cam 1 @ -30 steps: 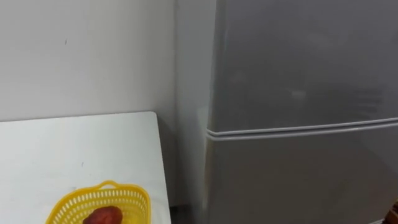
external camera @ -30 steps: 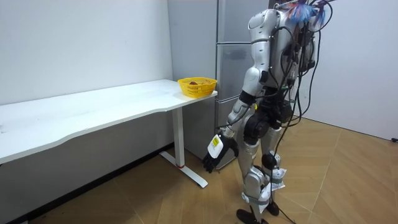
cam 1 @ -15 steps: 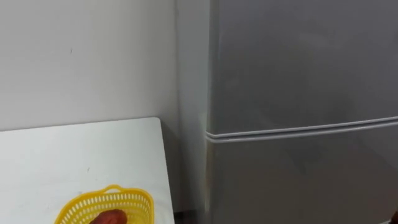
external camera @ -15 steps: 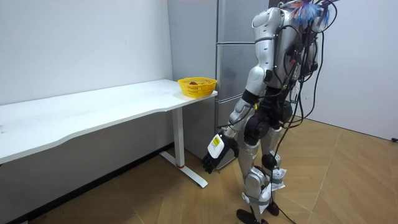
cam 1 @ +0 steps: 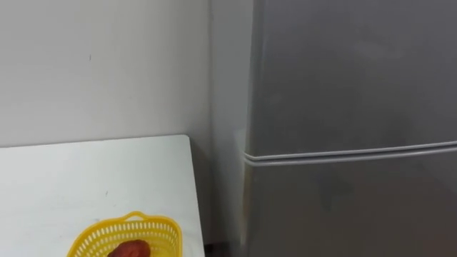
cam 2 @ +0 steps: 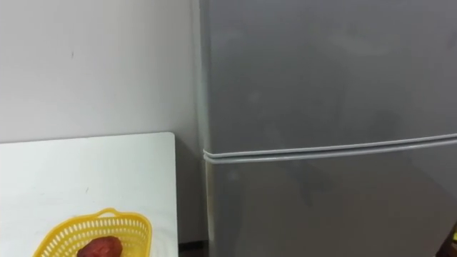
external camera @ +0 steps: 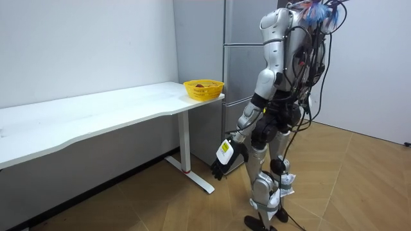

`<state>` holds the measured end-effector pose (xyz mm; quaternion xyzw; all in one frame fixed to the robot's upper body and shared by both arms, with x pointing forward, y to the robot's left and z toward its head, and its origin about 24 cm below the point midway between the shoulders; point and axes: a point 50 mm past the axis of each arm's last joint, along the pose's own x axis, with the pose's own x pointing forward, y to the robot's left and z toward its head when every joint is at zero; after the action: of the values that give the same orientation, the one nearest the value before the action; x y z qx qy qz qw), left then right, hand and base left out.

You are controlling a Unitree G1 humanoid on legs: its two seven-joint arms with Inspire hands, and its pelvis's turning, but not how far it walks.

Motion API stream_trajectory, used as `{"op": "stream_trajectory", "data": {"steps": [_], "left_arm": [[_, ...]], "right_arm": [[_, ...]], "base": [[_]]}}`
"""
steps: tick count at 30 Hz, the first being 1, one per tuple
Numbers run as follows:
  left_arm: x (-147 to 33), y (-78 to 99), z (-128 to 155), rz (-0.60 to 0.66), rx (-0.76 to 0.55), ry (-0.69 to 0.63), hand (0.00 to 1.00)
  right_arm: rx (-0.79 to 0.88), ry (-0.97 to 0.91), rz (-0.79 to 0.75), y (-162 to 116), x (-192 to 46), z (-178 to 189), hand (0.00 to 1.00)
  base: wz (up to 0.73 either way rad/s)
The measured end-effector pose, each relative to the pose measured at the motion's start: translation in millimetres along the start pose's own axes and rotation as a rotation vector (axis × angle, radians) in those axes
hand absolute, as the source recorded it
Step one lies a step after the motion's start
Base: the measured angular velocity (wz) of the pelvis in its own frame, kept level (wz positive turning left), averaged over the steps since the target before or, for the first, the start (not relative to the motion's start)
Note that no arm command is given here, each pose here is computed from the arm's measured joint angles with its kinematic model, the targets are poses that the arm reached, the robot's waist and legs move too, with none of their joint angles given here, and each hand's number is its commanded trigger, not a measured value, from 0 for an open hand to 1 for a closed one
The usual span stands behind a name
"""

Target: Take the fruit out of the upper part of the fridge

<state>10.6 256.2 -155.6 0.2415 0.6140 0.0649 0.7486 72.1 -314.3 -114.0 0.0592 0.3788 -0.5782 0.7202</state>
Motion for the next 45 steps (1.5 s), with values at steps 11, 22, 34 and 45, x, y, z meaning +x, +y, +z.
{"op": "stream_trajectory", "data": {"steps": [11, 22, 34, 45], "left_arm": [[0.2, 1.1, -3, -0.01, -0.018, 0.012, 0.0], [-0.6, -3.4, -12, -0.05, -0.022, 0.056, 0.0], [-2.7, -9.5, -21, -0.093, -0.051, 0.105, 0.0], [-2.1, -17.3, -26, -0.149, -0.05, 0.185, 0.0]], "right_arm": [[-0.034, 0.14, 0.069, -7, 3, -29, 0.0], [-0.111, 0.357, 0.309, -11, -6, -73, 0.0], [-0.186, 0.571, 0.546, -23, -23, -110, 0.0], [-0.281, 0.643, 0.61, -26, -29, -118, 0.0]], "base": [[0.0], [0.05], [0.0], [0.02]]}}
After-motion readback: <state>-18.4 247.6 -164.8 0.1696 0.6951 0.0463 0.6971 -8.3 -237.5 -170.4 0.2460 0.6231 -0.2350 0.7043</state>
